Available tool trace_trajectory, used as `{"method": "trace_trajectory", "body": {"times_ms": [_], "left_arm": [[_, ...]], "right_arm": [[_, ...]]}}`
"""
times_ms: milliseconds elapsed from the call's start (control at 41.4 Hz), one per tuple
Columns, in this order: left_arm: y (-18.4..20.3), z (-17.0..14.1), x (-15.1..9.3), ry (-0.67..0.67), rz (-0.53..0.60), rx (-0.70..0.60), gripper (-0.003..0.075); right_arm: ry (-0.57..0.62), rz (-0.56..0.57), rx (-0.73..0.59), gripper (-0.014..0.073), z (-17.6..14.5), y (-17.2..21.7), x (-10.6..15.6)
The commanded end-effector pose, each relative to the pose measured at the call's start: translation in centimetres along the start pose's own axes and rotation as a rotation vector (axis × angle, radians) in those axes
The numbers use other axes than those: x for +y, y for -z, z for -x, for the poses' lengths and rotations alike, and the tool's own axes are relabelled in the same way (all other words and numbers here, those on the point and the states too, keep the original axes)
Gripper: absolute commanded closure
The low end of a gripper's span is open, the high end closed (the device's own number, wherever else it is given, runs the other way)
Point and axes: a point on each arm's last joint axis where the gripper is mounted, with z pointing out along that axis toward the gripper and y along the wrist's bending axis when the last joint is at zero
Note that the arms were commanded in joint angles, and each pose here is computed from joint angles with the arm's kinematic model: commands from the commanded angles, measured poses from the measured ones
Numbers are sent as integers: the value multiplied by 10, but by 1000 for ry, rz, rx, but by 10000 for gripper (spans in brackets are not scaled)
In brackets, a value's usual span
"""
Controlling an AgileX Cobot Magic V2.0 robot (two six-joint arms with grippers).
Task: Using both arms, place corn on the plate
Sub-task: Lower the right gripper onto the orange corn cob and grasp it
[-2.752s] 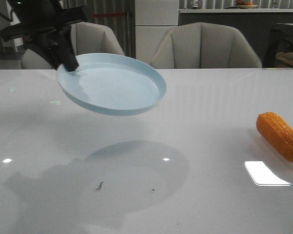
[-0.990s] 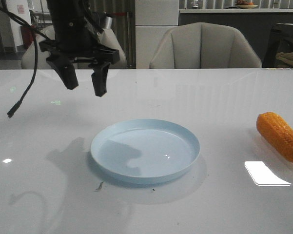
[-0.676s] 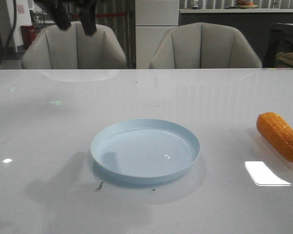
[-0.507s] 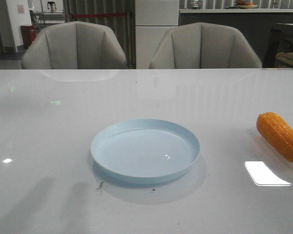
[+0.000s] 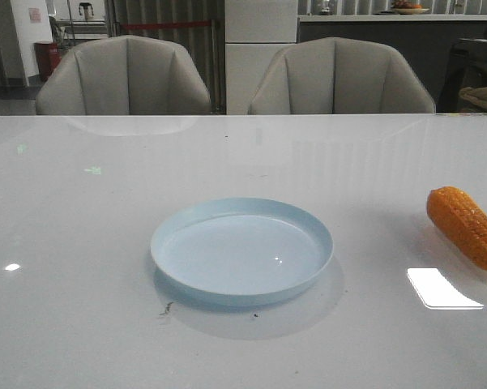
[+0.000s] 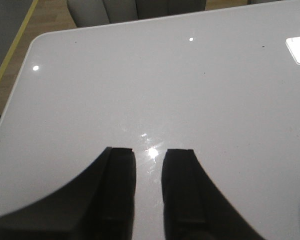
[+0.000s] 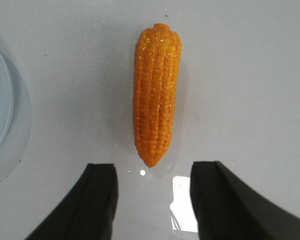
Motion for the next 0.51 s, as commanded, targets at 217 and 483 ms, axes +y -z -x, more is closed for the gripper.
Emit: {"method": "trace_trajectory", "body": {"times_ms": [217,483], "left_arm": [[31,-69,-9,22,-20,-94,575],[40,-78,-9,24,-19,-112,594]], "right_arm": [[21,-30,12,148,50,-34,1],[46,-64,101,147,59,-78,-1]]}}
